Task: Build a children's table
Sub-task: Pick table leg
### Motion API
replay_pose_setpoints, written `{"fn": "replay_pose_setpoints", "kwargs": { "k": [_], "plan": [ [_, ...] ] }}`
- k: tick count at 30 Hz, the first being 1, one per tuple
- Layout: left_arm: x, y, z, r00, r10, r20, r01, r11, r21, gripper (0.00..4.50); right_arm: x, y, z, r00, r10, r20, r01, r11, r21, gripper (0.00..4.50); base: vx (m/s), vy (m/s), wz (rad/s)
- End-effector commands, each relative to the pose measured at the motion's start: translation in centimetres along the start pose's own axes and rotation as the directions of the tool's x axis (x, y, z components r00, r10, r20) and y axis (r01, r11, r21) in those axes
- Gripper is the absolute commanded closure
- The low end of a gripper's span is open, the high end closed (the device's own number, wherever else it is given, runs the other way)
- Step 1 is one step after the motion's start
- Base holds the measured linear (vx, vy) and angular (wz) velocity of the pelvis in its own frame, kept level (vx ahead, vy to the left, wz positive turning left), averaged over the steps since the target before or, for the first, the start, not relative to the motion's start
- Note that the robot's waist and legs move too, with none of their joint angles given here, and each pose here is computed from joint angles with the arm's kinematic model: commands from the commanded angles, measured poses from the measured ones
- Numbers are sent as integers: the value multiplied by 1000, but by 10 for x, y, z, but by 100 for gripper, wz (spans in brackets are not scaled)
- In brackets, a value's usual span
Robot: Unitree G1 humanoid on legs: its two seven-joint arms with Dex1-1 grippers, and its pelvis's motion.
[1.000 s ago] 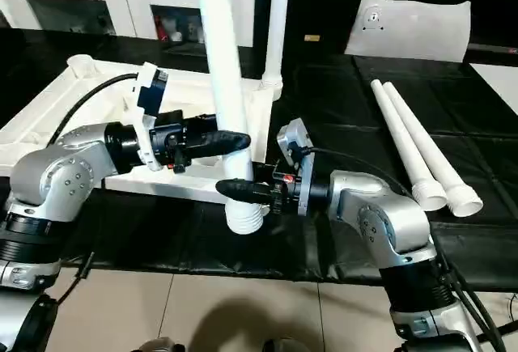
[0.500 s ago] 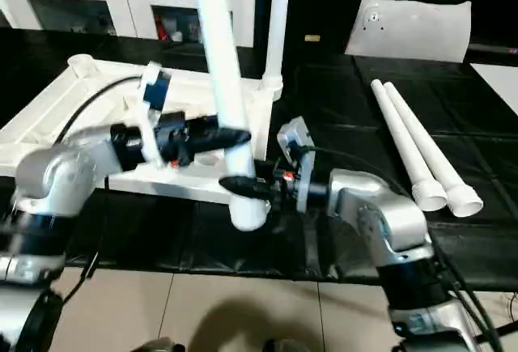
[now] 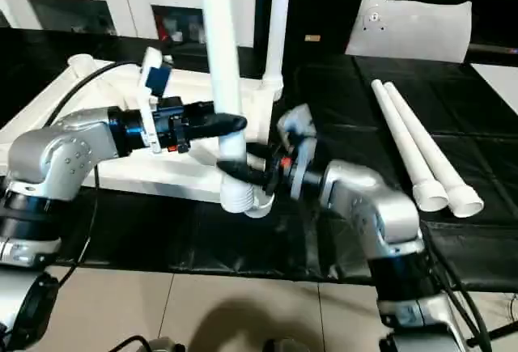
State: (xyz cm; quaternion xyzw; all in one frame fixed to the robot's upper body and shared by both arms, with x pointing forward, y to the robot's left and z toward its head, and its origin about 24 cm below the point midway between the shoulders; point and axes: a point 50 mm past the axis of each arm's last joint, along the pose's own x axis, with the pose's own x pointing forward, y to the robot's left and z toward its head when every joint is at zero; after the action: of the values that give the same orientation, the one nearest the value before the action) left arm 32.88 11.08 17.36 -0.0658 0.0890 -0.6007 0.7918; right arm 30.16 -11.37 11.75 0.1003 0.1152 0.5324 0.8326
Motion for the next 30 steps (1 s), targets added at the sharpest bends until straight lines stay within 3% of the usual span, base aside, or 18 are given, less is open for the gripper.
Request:
{"fn": "replay_pose_setpoints", "kwargs": {
  "k": [1,8,20,30],
  "plan": [
    [3,-5,9,999,-40,-14,41,997,62,264,-1,-1,5,1000,16,-6,-16,1000,-5,104,0,0,0],
    [9,-7,10,995,-85,-45,89,991,97,264,0,5,3,992,109,-69,-109,994,7,104,0,0,0],
    [16,-8,14,988,-134,-71,142,981,133,264,0,4,-2,976,160,-147,-159,987,17,223,0,0,0],
    [19,-8,15,986,-149,-71,158,978,138,264,3,4,-2,975,174,-138,-173,985,16,260,0,0,0]
  ]
}}
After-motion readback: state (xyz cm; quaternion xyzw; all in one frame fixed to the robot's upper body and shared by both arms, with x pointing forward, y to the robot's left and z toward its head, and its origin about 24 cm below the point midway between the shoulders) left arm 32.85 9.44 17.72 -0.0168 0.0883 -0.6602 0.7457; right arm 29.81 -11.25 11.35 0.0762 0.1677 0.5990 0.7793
